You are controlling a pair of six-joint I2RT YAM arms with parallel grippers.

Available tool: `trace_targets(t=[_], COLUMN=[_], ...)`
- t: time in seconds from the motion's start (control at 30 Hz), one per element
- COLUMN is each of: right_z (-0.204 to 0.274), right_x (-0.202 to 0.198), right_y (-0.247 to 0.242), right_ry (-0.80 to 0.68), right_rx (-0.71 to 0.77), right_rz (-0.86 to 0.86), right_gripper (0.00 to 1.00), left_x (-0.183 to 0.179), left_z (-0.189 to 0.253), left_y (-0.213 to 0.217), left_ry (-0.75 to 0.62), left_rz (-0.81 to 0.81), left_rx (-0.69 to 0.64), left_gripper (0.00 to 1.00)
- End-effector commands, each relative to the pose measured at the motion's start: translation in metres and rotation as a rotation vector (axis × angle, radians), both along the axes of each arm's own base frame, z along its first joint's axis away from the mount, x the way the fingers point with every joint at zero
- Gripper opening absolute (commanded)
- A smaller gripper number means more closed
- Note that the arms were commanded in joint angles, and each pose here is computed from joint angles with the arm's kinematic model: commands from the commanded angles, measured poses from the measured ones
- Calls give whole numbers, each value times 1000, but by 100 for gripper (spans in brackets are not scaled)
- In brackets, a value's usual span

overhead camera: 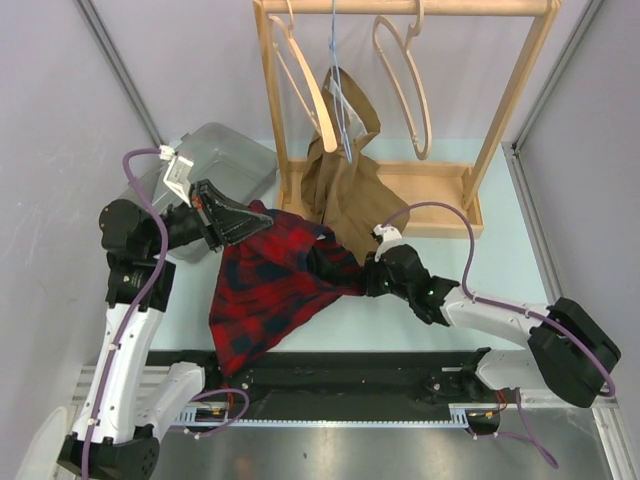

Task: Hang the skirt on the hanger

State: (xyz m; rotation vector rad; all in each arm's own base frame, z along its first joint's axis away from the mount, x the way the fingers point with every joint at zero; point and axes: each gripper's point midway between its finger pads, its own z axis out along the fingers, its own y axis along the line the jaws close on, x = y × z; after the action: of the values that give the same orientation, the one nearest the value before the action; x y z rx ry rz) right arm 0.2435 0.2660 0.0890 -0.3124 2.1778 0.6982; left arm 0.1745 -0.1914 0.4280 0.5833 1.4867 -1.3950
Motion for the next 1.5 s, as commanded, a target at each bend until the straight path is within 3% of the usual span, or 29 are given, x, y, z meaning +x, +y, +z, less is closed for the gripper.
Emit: trace_targets(t=[0.0,0.3,0.47,0.67,0.87,0.97,1.1,1.2,1.23,1.3,1.4,1.47], right_z=[48,169,213,192,124,98,85,82,81,78,69,63], right_x=[24,43,36,17,6,2,4,5,5,6,5,5], right_y=[0,-92,-117,-129,-164,-173,-167,-162,-160,-157,-150,-146], right_ry=[-88,-278,-243,-91,90,178,230,253,262,273,313,337], right_rx=[117,41,-23,-121,-214,-221,-222,-224,-221,-223,-229,-245], right_rz=[-108,-369,-375,-375,-508,-528,-496,-473,-462,-449,-416,-401], right_gripper=[0,0,0,0,0,0,0,0,0,0,0,0], left_x=[1,29,43,52,66,68,63,62,62,61,64,63], left_z=[22,2,-14,-59,-153,-174,-206,-216,-217,-217,-210,-199], left_y=[-1,0,4,17,47,57,57,63,66,75,88,80], left_ry=[-91,-16,47,134,338,384,463,474,453,465,433,415], left_rz=[19,76,150,293,560,632,636,666,678,725,792,737], left_rx=[-27,-26,-48,-38,-61,-88,-19,71,104,152,215,214], left_gripper=[0,0,0,0,0,0,2,39,60,82,96,96])
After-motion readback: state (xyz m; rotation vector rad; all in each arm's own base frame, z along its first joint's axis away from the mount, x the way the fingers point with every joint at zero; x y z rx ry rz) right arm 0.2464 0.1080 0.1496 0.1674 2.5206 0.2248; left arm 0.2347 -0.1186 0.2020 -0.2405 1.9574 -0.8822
